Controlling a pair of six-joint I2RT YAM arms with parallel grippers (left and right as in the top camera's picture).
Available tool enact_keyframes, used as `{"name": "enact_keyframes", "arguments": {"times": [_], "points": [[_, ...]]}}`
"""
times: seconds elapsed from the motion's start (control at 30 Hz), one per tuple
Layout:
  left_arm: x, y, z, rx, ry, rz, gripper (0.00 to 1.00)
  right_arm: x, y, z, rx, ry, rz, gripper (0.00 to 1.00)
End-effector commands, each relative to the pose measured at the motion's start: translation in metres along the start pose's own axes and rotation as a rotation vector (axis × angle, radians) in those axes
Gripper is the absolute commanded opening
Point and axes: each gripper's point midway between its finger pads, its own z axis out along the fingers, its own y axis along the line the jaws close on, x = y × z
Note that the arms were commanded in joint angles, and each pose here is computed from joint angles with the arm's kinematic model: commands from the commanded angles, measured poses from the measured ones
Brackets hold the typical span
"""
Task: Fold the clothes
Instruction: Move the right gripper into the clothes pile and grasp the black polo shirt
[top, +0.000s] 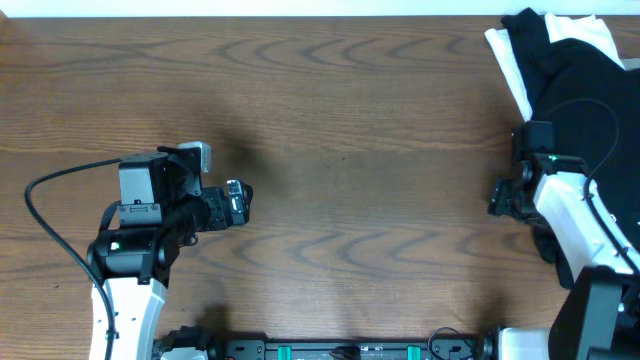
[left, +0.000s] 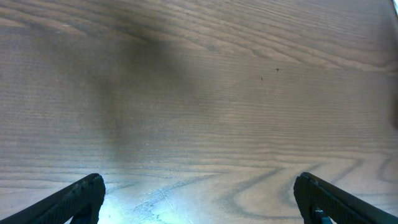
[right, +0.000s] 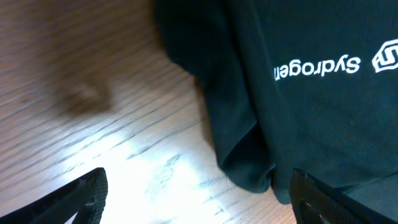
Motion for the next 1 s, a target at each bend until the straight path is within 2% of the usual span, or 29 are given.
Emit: {"name": "enact_keyframes", "arguments": {"times": [0.0,0.07,0.23,0.63,0.77,0.87,0.93,0.97], "points": [[-0.006,-0.005,-0.003,0.018,-0.011,-0.001,0.99,-0.004,-0.008,0.009,0.023,0.018,0.037,0.91],[-0.008,-0.005,-0.003,0.019,-0.018,0.001,0.99,-0.001,-0.008,0.014,0.026,0.042,0.036,0.9],[-0.011,-0.006,-0.003,0.021,-0.031,0.006,0.99,0.007,-0.01,0.028,0.045,0.104,0.031,0.76],[-0.011,-0.006,-0.003,0.021,-0.031,0.006,0.99,0.02,-0.025,0.052,0.075,0.202,0.067,0.75],[-0.011,-0.006,-0.003,0.021,-0.031,0.006,0.99,0.021,-0.027,0.054,0.071,0.211,0.08,0.54],[-0.011,-0.006,-0.003,0.021,-0.031,0.006,0.99,0.021,-0.027,0.054,0.072,0.211,0.081,0.35],[-0.011,-0.006,-0.003,0.021,-0.031,0.006,0.99,0.021,-0.027,0.054,0.071,0.211,0.081,0.18],[-0.011,-0.006,-0.003,0.021,-0.031,0.006,0.99,0.021,-0.027,0.054,0.07,0.211,0.081,0.06]]}}
